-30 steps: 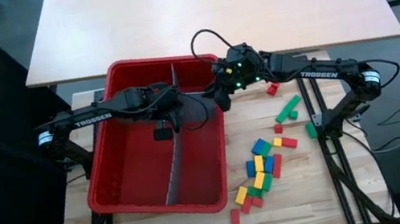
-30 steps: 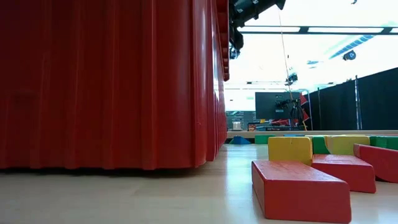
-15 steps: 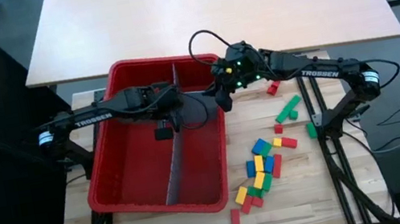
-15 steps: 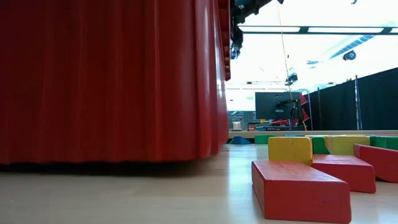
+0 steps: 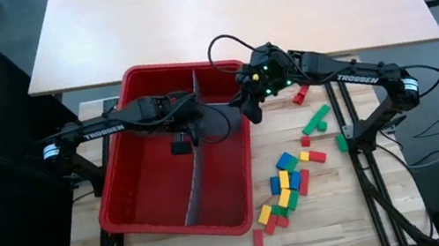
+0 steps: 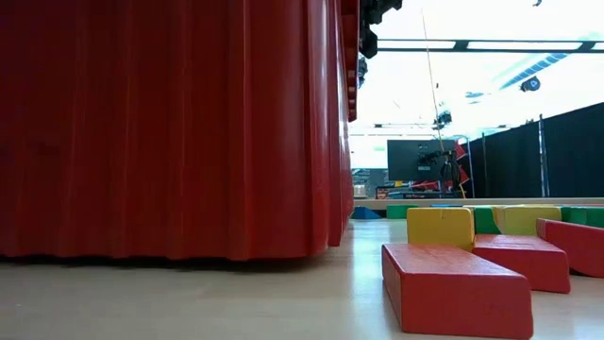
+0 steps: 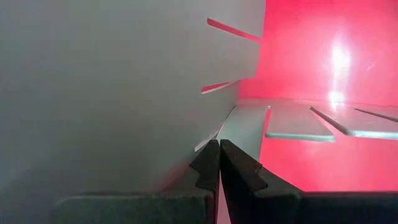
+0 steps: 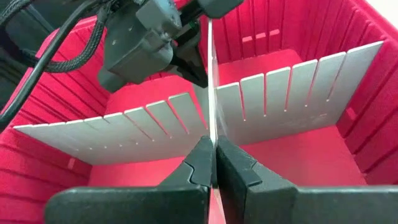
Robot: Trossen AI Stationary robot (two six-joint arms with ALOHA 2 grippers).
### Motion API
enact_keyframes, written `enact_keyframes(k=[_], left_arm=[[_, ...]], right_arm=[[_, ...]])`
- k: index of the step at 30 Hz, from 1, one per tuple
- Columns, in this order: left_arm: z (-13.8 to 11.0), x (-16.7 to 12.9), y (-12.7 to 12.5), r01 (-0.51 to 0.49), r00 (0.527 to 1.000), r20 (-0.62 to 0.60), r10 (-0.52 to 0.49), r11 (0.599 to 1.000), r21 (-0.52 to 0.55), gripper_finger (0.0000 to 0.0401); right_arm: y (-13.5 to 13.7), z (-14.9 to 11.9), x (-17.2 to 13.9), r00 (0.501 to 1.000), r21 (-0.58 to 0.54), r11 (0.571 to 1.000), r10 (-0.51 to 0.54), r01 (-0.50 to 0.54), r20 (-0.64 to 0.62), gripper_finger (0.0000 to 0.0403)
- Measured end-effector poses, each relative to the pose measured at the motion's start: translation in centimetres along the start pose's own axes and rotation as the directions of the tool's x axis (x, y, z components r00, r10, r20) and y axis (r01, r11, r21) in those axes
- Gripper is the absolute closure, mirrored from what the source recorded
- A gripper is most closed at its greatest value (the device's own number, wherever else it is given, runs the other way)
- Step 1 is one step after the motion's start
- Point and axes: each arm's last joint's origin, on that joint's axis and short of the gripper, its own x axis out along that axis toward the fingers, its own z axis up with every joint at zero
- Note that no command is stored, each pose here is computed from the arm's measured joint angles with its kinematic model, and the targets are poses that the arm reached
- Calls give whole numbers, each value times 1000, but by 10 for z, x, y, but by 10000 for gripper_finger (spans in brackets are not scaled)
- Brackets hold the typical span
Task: Sort blocks
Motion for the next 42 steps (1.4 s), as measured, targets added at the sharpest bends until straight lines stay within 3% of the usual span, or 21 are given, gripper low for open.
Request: enact_keyframes(k=[13, 42], left_arm=[[-1, -1, 0, 0, 1000, -5, 0, 1000, -4, 401], [-17, -9, 7, -52, 995, -86, 44, 995, -87, 401]], right_arm=[[3, -9, -1, 996, 3, 1000, 14, -14, -92, 403], [3, -14, -1, 991, 16, 1000, 29, -27, -133, 403]])
